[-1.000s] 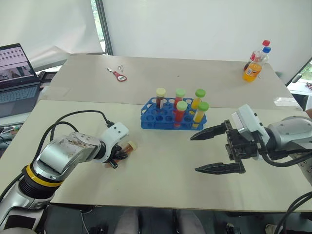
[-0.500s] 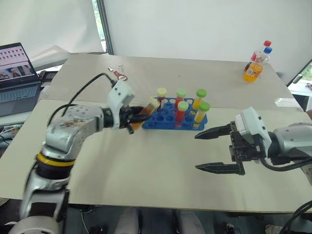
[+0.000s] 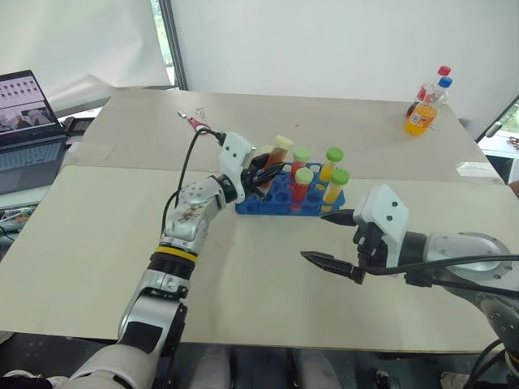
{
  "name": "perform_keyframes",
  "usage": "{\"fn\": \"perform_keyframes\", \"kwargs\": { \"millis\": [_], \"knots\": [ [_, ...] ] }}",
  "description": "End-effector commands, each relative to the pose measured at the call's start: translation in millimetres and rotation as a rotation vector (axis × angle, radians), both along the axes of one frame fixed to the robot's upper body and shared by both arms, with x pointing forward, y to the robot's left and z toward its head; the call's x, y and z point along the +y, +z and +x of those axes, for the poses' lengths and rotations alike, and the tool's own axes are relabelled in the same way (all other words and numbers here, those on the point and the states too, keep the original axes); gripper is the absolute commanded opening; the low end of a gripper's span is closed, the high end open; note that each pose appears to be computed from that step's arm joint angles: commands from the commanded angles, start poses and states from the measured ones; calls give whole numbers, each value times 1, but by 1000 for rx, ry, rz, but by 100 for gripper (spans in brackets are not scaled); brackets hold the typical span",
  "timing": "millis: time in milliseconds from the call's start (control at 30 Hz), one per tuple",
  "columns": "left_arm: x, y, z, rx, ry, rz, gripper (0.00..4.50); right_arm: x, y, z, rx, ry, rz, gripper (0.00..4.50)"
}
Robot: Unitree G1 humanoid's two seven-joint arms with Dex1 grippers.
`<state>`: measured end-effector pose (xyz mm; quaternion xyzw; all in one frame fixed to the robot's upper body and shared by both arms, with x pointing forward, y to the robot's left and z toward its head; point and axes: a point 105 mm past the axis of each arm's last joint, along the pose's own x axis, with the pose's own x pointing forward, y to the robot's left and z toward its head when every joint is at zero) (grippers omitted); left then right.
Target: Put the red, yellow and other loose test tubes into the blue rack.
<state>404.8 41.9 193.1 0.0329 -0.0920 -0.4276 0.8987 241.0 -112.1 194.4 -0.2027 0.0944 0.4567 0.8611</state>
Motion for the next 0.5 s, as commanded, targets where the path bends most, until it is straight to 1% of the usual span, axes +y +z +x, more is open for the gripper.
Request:
{"fn": "perform_keyframes", "kwargs": {
  "millis": [33, 300, 500],
  "knots": [
    [-3, 11, 2, -49, -9, -19, 92, -3, 7, -6, -34, -22, -19, 450],
    [-8, -7, 5, -24, -4, -7, 92, -9, 4, -5, -21, -72, -34, 450],
    [-12, -14, 6, -41, 14, -8, 92, -11, 5, -2, -32, -114, -21, 450]
  ]
}}
